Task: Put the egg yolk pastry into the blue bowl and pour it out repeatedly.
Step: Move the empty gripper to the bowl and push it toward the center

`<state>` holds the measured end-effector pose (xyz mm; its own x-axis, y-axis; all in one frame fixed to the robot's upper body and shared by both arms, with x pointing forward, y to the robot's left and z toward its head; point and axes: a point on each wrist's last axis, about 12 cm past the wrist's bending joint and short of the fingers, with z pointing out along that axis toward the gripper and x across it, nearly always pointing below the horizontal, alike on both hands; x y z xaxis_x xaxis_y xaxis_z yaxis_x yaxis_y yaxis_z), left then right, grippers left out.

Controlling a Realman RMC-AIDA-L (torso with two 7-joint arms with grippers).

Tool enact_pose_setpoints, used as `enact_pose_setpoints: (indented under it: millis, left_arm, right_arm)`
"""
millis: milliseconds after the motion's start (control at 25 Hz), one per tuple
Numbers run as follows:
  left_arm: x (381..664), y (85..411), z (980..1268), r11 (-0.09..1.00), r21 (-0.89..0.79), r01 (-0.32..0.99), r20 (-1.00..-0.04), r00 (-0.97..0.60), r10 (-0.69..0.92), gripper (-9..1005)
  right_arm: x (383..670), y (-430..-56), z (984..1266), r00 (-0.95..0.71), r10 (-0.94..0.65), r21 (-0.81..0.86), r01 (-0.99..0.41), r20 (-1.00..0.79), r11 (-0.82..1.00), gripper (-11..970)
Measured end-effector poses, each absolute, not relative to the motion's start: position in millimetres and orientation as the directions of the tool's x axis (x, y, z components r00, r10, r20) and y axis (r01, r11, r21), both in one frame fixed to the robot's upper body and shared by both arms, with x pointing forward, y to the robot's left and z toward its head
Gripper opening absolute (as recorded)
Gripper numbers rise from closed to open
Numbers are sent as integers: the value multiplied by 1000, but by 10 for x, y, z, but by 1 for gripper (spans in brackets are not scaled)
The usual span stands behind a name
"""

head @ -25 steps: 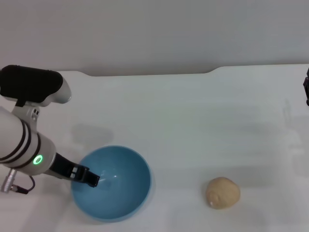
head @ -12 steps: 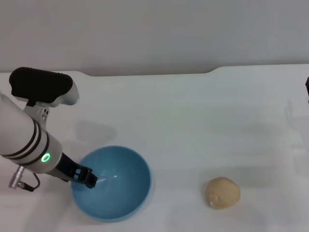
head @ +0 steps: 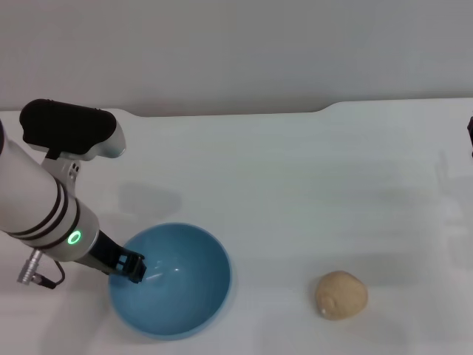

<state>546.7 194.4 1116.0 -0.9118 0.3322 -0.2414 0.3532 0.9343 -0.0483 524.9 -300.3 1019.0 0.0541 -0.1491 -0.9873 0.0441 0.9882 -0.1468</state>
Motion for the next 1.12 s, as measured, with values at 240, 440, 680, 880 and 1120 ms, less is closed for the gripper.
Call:
enact_pose_setpoints:
  millis: [240,440,680,880,1120]
  left_arm:
    - [5462,1905,11158,927,-38,372,-239,-905,353,377]
    - [5473,1893,11166,924,-32,380,-245,-899,362,279]
    - [5481,1885,11169,922,-33,385,-254,-896,365,60]
    - [5479,1897,11157,923,-34,383,-260,-895,362,1]
    - [5494,1892,11177,927,-39,374,-262,-899,352,0]
  right_arm:
    - [5251,-2998,10191,55,-151,-149,40,-987,988,494]
    - [5249,-2994,10183,49,-144,-142,43,-988,989,494]
    - [5252,-3004,10172,37,-112,-109,78,-993,991,494]
    - [5254,-2981,10166,34,-67,-64,82,-997,995,495]
    - [5275,-2951,10177,39,-43,-40,67,-998,997,495]
